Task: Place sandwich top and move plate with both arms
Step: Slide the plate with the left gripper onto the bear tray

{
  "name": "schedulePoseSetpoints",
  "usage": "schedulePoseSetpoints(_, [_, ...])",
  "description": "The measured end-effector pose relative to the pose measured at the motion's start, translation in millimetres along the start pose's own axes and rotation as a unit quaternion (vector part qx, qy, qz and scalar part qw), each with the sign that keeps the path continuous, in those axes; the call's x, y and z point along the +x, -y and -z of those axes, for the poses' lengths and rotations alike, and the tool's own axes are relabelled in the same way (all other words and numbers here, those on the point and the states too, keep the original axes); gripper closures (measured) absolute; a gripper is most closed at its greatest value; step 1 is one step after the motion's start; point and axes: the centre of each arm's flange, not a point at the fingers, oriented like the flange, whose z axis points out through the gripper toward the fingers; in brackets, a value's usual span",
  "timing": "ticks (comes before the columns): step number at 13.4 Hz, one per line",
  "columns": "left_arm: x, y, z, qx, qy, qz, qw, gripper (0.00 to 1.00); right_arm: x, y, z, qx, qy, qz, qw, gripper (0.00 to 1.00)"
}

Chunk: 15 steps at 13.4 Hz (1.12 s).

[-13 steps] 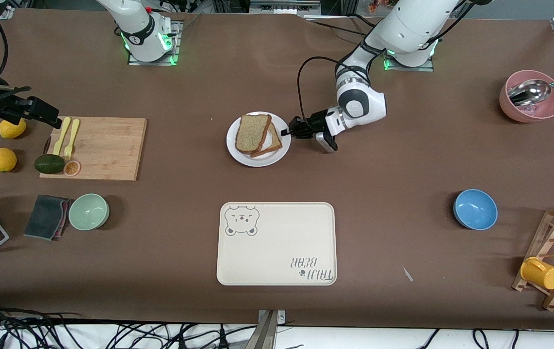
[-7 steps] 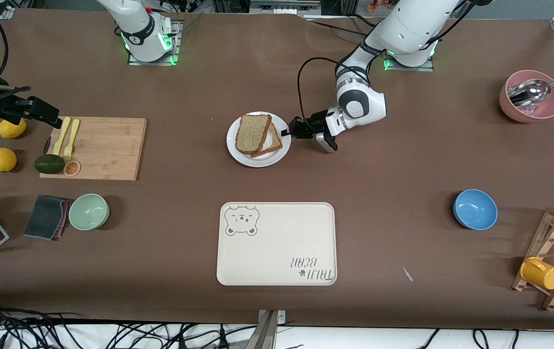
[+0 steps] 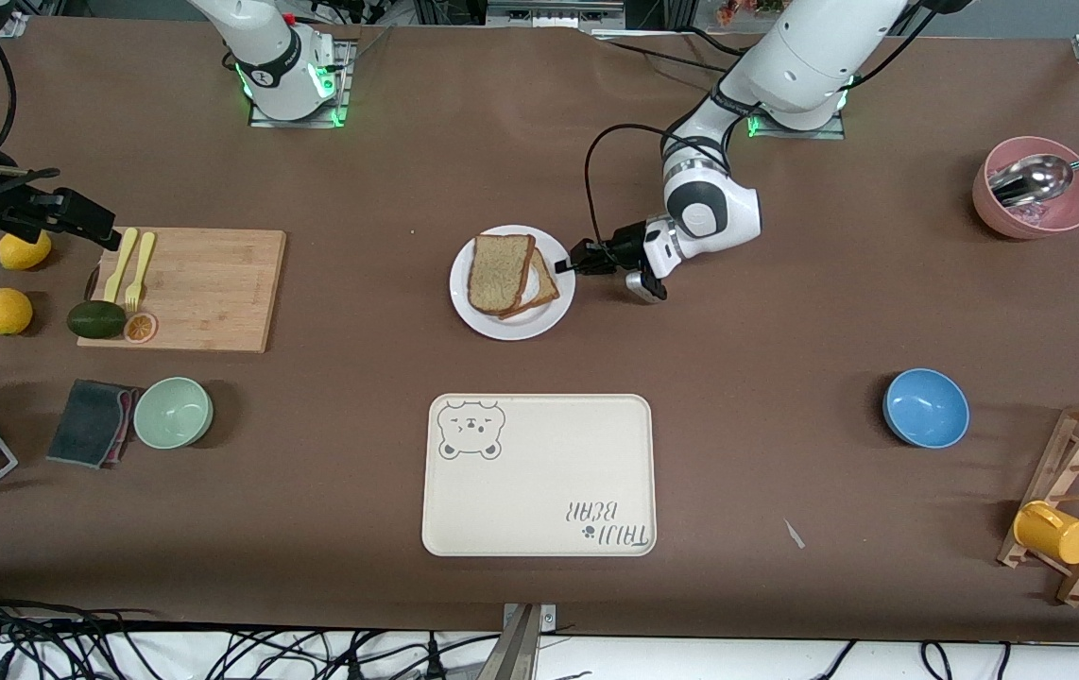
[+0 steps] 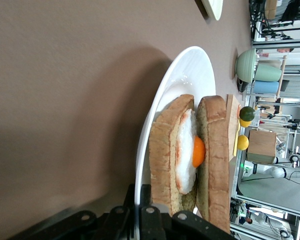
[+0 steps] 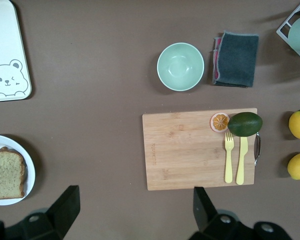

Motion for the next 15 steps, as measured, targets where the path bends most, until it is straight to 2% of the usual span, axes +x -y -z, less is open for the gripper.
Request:
schedulePoseSetpoints(9, [50,-5,27,0.006,-0.009,0.005,1.0,0.95,0,0,0,0.0,0.0,0.0,1.0,0.0])
schedulePoseSetpoints(15, [82,-28,43,-0.012,-0.036,0.002,0.999,0.95,0,0,0,0.0,0.0,0.0,1.0,0.0])
